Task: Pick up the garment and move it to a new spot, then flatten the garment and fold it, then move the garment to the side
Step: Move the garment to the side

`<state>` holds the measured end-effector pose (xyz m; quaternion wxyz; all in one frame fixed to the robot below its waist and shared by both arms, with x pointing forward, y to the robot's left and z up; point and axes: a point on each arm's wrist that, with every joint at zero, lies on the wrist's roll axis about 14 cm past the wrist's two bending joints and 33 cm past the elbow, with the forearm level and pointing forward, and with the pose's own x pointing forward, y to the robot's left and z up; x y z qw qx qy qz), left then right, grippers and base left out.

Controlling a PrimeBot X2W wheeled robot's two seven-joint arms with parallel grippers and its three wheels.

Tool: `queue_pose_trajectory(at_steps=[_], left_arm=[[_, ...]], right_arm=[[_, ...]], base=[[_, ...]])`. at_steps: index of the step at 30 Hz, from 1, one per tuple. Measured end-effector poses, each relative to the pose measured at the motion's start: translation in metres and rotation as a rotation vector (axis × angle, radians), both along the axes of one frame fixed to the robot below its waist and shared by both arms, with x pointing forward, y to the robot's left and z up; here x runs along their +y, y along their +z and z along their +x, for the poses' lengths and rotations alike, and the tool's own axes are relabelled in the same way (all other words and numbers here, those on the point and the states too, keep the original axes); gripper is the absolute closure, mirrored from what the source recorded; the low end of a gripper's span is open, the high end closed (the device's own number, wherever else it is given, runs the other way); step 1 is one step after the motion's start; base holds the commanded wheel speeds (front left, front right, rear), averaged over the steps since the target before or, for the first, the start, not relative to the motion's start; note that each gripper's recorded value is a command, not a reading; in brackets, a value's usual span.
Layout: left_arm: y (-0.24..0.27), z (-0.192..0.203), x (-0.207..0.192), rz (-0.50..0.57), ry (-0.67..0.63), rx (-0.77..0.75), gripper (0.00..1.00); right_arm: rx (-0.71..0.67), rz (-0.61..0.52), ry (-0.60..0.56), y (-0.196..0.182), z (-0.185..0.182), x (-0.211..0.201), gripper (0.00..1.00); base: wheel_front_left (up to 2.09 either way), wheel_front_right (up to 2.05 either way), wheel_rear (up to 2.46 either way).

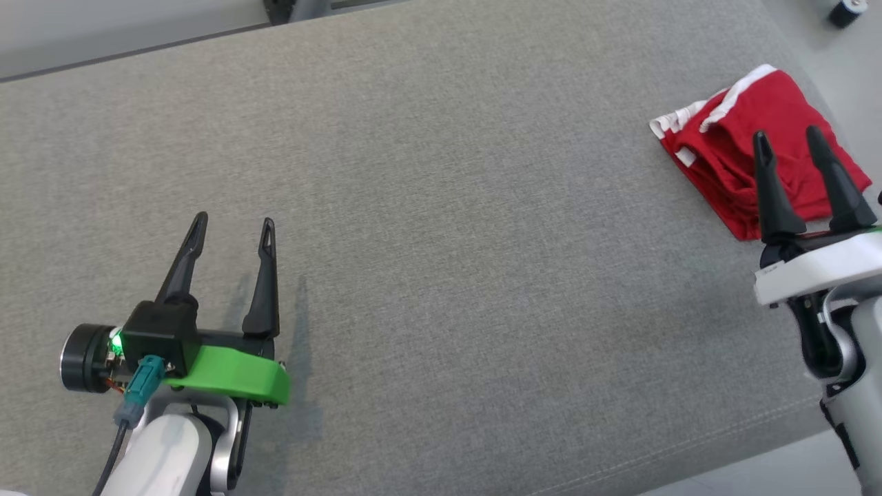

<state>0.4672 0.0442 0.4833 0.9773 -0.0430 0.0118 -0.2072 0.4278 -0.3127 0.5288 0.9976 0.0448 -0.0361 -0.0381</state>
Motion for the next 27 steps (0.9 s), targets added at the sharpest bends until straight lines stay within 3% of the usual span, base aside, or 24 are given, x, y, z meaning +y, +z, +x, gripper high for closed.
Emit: queue_pose_trajectory(at_steps=[13, 20, 27], left_arm=[[0.019, -0.043, 0.088, -0.011, 0.273, -0.009, 0.00], [0.031, -0.069, 0.110, -0.014, 0.336, -0.030, 0.00], [0.039, -0.089, 0.119, -0.010, 0.352, -0.048, 0.00]], right_arm=[[-0.075, 0.050, 0.188, 0.010, -0.006, 0.102, 0.00], [-0.067, 0.050, 0.234, 0.014, -0.024, 0.124, 0.00], [-0.058, 0.025, 0.215, 0.018, -0.045, 0.117, 0.00]], base=[[0.00, 0.00, 0.00], [0.00, 0.00, 0.00], [0.00, 0.00, 0.00]])
